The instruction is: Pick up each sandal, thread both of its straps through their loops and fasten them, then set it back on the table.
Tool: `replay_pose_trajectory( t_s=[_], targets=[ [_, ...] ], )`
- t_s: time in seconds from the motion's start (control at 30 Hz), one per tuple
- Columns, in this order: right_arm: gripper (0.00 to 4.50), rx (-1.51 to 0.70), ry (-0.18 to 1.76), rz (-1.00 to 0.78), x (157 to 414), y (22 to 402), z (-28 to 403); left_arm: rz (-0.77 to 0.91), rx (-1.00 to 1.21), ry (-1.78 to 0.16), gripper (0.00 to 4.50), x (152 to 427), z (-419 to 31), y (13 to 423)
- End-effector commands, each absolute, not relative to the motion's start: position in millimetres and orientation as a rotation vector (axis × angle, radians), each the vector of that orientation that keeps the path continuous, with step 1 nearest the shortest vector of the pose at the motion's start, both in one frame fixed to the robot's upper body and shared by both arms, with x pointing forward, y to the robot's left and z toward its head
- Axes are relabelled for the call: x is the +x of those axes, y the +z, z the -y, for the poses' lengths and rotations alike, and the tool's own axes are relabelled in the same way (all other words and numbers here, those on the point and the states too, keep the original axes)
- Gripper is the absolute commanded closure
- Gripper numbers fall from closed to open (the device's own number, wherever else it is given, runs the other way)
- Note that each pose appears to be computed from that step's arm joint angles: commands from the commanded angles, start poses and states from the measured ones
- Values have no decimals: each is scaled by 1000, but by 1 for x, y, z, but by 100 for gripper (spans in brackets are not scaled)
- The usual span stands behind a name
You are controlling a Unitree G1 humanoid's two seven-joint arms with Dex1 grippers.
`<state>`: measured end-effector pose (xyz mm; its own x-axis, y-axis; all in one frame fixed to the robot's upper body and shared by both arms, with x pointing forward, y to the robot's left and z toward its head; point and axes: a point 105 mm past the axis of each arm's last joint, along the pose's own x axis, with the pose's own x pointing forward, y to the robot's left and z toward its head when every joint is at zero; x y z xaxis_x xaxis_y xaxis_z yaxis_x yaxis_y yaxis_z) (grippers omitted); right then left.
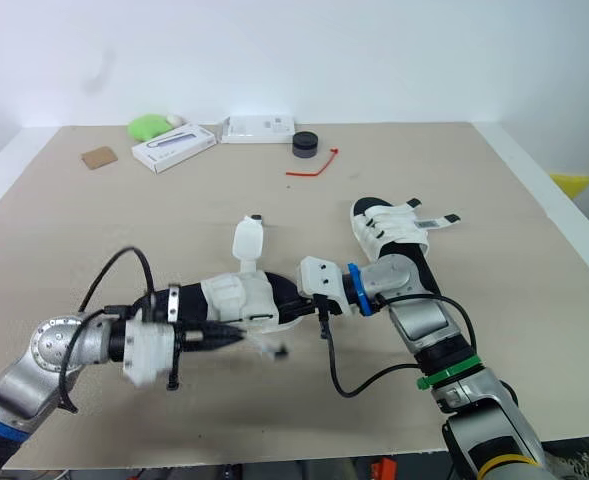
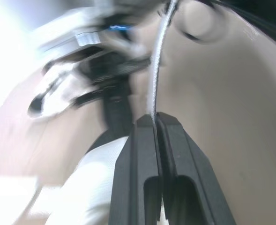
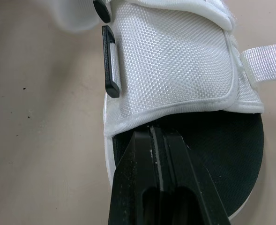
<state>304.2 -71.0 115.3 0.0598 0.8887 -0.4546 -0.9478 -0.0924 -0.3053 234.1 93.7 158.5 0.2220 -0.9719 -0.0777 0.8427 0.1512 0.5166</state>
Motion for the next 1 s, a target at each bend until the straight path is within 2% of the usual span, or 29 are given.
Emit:
replay_pose_trajectory(
  t_s=[0.03,0.23,0.4,0.57,0.8,1.0],
  targets=[
    [450,-649,1535,-130,303,113,73,195,147,-1221,442,253,-98,192],
    [450,-653,1536,-128,303,113,74,17,-326,-1005,442,280,-114,195],
    [450,-655,1537,-129,304,114,74,-67,-507,-891,442,286,-125,180],
    [450,-654,1539,-130,303,114,74,-106,-564,-839,442,289,-130,171],
    [450,-657,1540,-129,304,116,73,-122,-550,-924,442,289,-123,173],
    [450,-653,1541,-127,303,116,72,-161,-544,-945,442,300,-126,164]
  ],
)
